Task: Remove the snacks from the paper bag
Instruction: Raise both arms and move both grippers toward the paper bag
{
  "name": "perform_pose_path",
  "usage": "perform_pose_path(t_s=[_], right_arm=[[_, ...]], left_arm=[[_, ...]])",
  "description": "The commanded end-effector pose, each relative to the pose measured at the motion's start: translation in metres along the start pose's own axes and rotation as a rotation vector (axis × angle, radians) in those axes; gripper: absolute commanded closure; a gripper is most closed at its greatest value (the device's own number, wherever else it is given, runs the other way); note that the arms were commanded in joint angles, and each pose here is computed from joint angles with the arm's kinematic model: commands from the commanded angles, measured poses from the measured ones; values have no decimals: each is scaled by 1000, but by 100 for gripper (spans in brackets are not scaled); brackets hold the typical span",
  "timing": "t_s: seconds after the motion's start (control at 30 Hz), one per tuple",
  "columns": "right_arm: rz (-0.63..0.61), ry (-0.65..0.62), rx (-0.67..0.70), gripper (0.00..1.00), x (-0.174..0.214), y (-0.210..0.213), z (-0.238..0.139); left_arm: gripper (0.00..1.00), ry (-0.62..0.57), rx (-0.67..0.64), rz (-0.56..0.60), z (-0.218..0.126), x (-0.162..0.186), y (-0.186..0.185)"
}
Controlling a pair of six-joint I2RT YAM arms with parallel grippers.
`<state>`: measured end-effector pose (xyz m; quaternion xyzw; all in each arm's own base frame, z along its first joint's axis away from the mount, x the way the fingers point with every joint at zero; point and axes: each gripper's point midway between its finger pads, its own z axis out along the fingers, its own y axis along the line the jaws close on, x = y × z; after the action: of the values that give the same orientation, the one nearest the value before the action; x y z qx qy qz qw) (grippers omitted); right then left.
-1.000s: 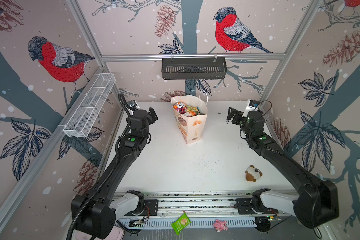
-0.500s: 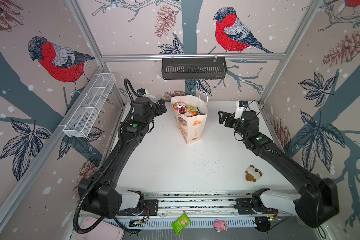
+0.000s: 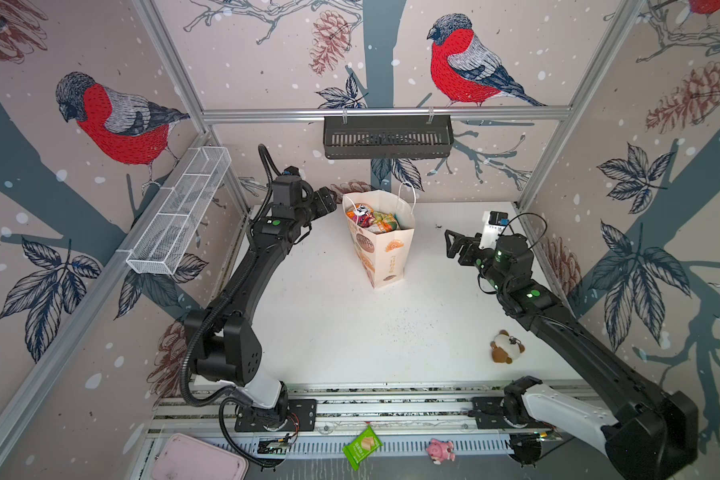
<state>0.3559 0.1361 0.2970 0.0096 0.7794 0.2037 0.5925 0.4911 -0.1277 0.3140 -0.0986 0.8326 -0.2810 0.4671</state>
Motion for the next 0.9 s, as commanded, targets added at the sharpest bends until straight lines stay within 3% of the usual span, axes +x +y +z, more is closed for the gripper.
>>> perform_pose_path(t_s=[0.0, 0.4, 0.87], right_arm=[[-21, 0, 28, 0, 1, -5, -2], [-18, 19, 56, 0, 10, -12, 3], [-23, 29, 65, 0, 11, -14, 3]], left_arm=[[22, 74, 30, 14, 12, 10, -2], [27, 141, 114, 46, 34, 22, -11], [31, 182, -122, 158, 51, 31, 5]])
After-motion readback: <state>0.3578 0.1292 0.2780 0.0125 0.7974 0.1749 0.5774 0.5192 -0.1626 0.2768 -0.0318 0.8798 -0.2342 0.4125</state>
